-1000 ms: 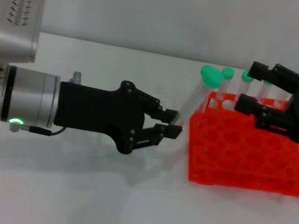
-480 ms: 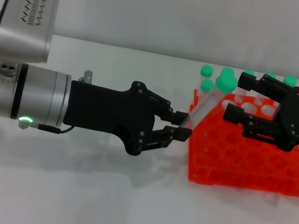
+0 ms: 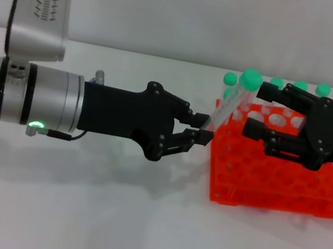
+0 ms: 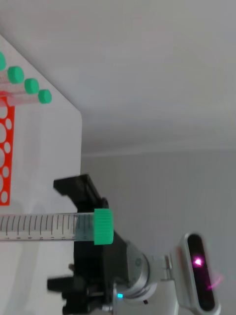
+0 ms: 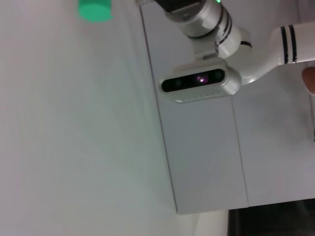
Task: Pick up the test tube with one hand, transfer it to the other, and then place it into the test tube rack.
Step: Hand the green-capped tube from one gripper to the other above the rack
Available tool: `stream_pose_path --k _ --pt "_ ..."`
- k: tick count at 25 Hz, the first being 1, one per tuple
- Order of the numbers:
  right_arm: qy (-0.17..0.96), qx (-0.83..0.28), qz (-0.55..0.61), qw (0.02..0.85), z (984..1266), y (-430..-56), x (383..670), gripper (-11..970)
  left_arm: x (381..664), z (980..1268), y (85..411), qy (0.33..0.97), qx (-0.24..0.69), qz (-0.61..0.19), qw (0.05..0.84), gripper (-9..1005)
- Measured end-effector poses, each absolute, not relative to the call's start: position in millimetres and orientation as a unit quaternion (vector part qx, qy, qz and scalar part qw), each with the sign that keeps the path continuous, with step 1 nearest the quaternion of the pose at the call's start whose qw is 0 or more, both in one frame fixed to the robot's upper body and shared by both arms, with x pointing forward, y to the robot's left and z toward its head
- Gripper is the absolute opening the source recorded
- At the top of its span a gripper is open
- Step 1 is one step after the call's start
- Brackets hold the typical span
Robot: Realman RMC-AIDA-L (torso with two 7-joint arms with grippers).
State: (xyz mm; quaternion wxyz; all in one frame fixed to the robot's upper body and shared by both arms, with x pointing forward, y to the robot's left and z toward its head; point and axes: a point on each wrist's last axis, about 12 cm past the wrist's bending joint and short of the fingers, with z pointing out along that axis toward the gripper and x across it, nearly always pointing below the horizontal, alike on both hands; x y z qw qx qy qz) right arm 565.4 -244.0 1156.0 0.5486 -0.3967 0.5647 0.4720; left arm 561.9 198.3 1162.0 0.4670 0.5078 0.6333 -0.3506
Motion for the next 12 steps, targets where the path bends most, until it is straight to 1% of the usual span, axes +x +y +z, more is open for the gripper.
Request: stream_pose_path --k 12 --pt "0.561 -0.401 0.462 0.558 1153.5 -234.2 568.0 840 566.4 1161.1 188.0 0.636 0.521 -0.346 0.452 193"
